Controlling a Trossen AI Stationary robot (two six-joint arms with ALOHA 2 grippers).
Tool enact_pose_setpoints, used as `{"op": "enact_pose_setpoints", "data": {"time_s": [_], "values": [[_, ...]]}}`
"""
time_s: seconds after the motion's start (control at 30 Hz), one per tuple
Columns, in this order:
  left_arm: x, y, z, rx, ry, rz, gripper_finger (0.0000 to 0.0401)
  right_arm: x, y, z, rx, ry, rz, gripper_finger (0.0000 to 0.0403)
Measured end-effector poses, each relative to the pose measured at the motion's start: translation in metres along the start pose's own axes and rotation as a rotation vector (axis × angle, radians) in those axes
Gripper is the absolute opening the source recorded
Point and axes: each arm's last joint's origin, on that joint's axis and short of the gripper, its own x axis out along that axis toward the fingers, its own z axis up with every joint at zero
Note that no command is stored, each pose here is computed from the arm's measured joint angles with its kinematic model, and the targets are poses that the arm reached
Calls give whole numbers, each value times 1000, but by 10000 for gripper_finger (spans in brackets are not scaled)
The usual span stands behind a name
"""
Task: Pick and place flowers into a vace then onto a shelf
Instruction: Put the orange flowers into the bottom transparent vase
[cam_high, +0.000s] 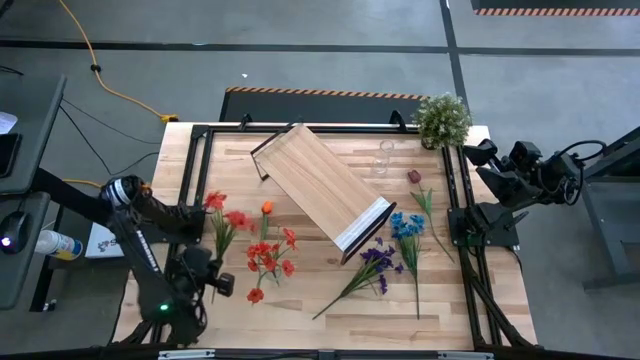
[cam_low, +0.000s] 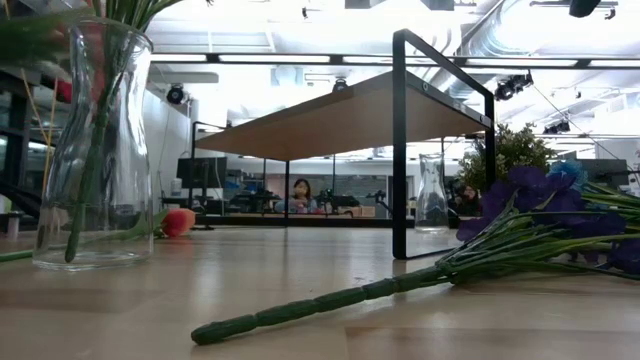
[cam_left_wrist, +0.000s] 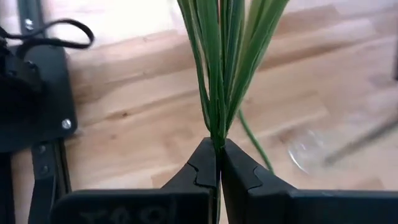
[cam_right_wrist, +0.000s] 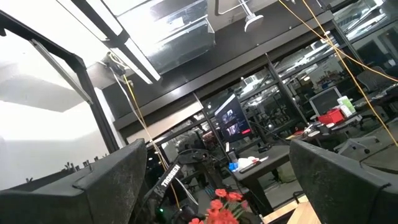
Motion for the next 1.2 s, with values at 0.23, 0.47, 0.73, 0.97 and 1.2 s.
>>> {"op": "enact_pose_setpoints", "data": {"time_s": [0.23,0.47,0.73,0.97,1.2], "values": [[-21,4,7,26,38,-106,38,0,0,0,0,-5,-17,381],[-29,4,18,63,56,-153,38,0,-1,0,2,-8,-26,381],[-22,13,17,56,121,-41,38,6,1,-4,-14,21,-31,381],[-15,18,13,33,134,18,38,11,3,-9,-22,49,-34,381],[-13,19,12,24,140,45,38,13,3,-9,-7,50,-29,381]]}}
